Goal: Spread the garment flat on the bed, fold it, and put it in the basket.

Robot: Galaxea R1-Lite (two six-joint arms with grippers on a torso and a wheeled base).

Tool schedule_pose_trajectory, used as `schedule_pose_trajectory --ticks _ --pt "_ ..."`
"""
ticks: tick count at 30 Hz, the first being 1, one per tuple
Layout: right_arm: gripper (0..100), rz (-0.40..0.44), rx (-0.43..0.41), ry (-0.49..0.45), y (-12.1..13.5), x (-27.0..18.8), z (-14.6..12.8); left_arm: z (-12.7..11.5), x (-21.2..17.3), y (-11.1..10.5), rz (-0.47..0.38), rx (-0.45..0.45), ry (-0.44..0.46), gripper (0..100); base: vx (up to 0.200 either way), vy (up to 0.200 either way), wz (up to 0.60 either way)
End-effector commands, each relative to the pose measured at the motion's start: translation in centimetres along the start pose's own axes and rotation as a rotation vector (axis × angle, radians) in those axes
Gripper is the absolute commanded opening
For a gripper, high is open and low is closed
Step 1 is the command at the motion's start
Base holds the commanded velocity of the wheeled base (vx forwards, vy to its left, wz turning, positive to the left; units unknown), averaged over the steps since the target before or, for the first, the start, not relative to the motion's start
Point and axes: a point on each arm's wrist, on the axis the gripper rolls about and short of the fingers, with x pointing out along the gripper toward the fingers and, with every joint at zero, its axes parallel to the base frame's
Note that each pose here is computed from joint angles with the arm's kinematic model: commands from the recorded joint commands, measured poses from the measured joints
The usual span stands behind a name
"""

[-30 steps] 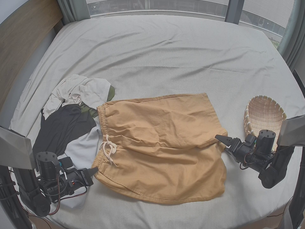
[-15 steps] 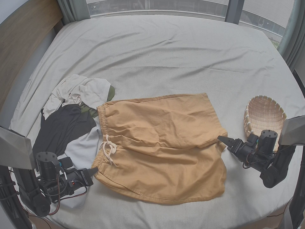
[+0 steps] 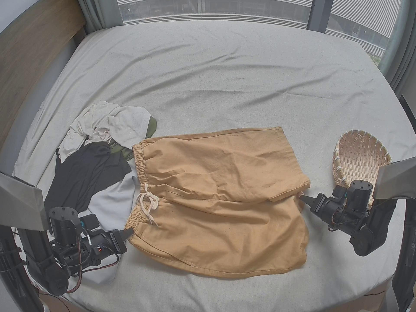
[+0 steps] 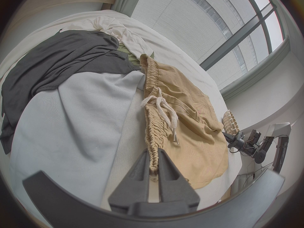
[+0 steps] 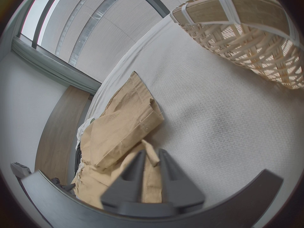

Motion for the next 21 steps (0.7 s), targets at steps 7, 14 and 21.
schedule_pose_trajectory --ticks 7,14,21 --pt "0 0.019 -0.055 -0.086 0.7 -1.2 2.4 0.0 0.0 -0.1 -0.003 0.002 -0.003 0 0.000 0.000 0.00" --pt "0 0.006 -0.082 -0.083 -0.1 -0.2 2.2 -0.1 -0.1 0.0 -0.001 0.000 0.003 0 0.000 0.000 0.00" --pt "100 0.007 -0.111 -0.101 0.2 -0.2 2.5 -0.2 -0.2 0.0 0.002 0.000 0.007 0 0.000 0.000 0.00"
